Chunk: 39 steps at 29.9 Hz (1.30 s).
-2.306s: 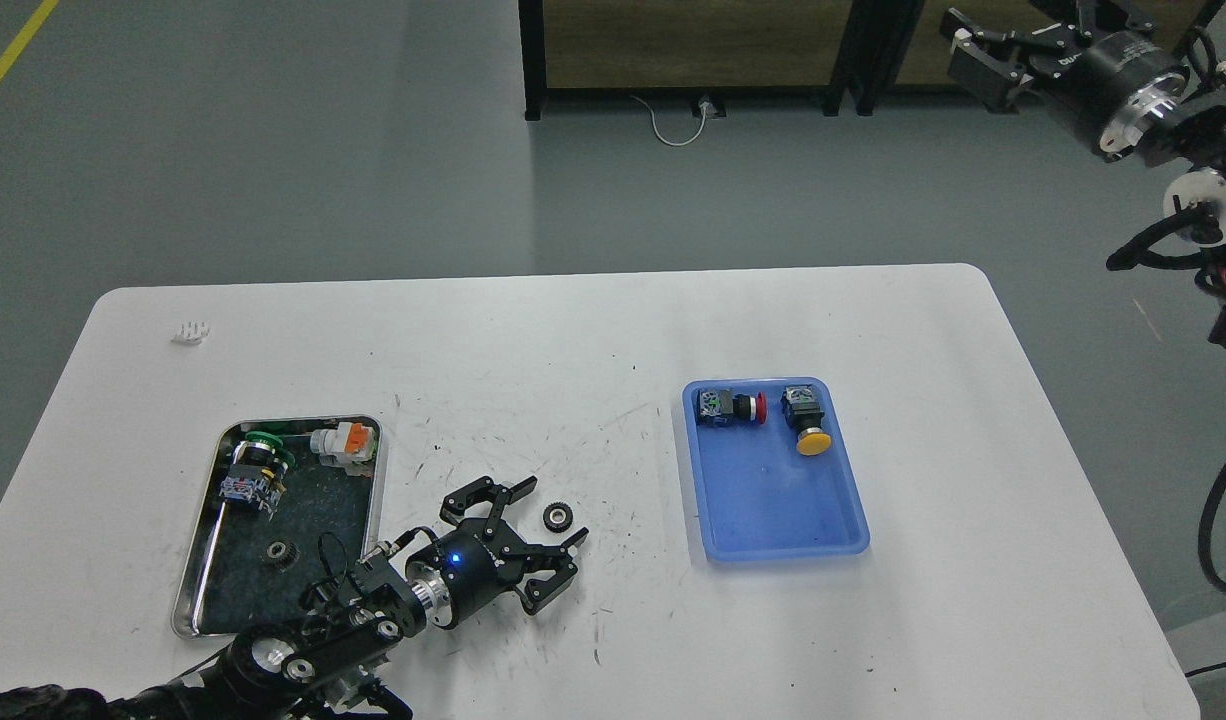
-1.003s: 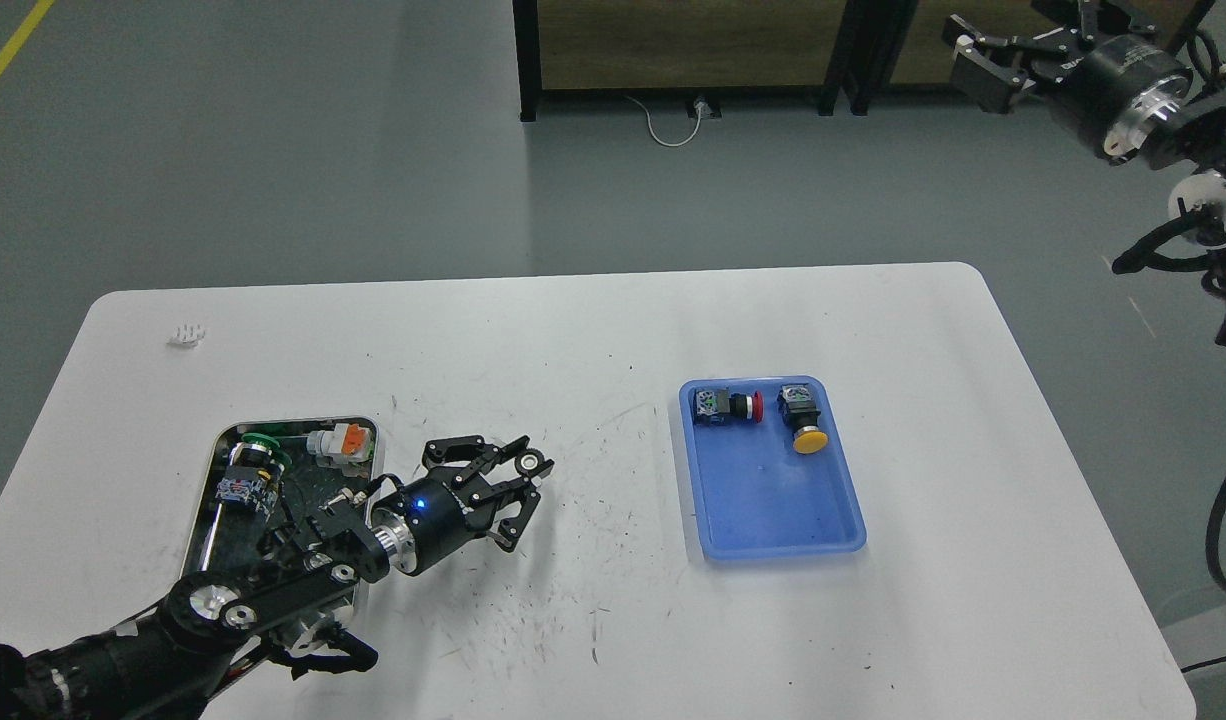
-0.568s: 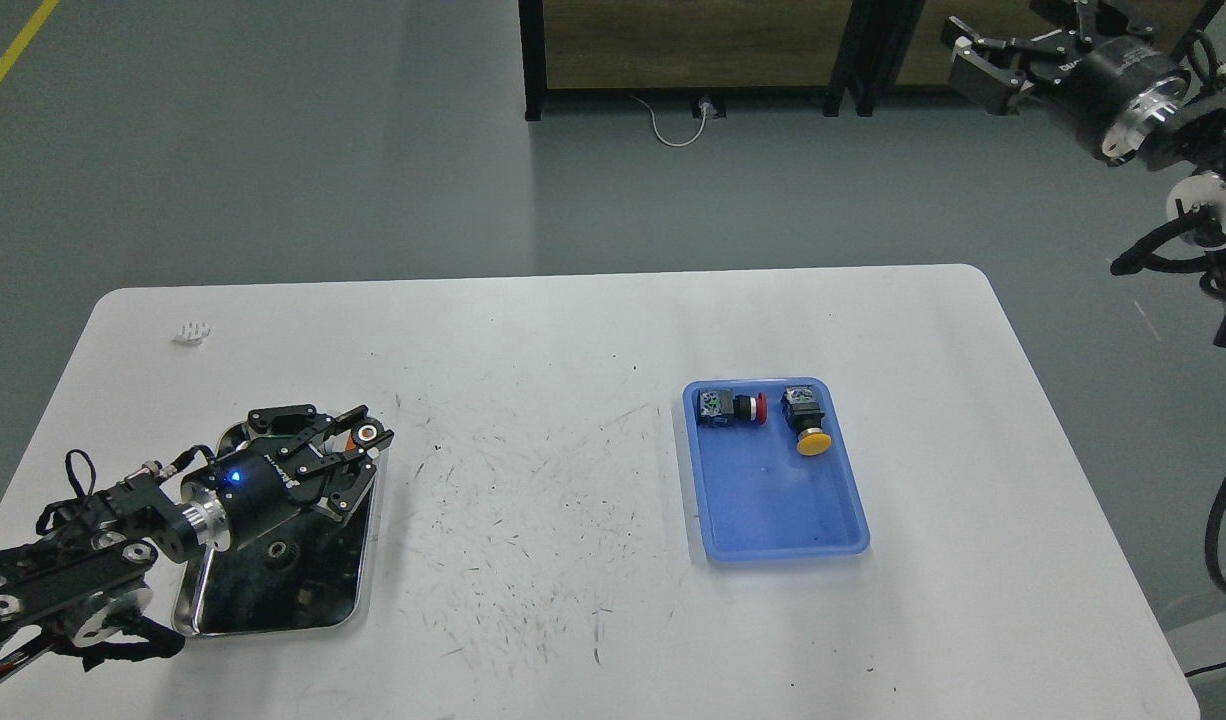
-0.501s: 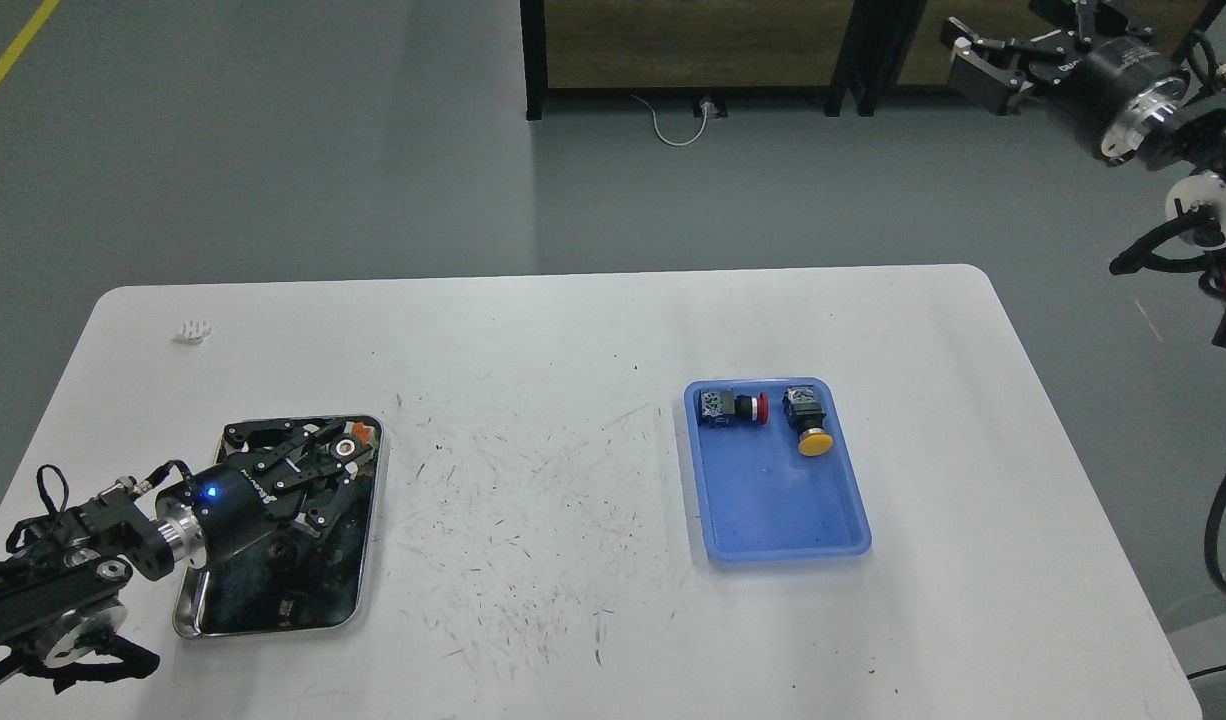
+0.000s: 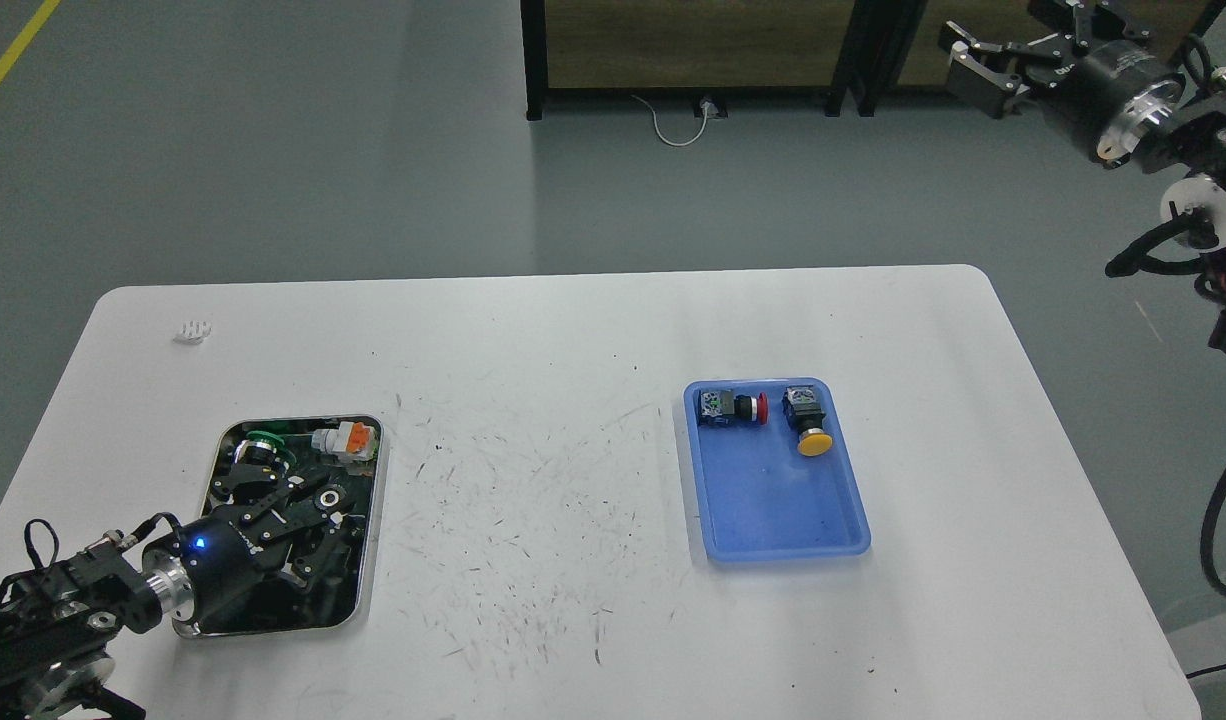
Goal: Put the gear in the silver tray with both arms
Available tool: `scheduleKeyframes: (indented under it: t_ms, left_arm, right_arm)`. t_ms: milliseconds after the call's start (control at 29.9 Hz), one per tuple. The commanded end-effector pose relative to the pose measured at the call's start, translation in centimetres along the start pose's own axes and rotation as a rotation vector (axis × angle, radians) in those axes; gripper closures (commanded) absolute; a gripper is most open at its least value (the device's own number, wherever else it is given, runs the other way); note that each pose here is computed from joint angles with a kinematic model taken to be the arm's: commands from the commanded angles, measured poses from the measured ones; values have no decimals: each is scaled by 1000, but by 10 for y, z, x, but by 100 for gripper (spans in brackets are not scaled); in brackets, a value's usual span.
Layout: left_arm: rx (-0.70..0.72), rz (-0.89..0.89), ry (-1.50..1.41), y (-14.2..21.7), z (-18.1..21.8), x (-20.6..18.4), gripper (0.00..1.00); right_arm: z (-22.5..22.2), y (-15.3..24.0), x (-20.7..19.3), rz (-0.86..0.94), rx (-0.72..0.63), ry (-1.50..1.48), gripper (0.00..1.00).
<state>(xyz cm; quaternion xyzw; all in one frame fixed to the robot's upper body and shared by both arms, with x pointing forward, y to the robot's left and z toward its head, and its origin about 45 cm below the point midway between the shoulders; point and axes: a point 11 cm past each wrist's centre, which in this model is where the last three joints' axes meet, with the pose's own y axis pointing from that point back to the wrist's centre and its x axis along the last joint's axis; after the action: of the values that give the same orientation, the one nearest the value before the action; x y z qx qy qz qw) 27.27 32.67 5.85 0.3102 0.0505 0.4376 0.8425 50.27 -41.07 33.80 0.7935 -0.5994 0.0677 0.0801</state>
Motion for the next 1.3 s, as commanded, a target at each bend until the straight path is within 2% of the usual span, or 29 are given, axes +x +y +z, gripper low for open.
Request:
scheduleKeyframes:
  t_ms: [0,334,602,1003,1103,1203,1237,1270]
  left_arm:
    - [18,22,-2,0,-7,6,77]
    - [28,41,16,-2,-13,8,73]
    - [35,61,25,-2,-17,12,56]
    - [31,82,52,-2,-16,17,43]
    - [4,107,86,-6,-3,25,33]
    - [-54,194,142,-5,19,55,15]
    - [-73,224,152,-3,27,67,6]
    - [-96,257,152,1,37,82,2]
  right_arm:
    - [-2,-1,0,-1,3,1,0]
    - [-4,-2,0,0,7,2,0]
    - [-5,-1,1,5,7,4,0]
    - [-4,-1,2,12,4,6,0]
    - [-5,-1,2,15,8,6,0]
    - [-14,-1,10,45,25,15,0]
    - [-16,0,14,59,28,21,0]
    - [-18,1,17,73,30,23,0]
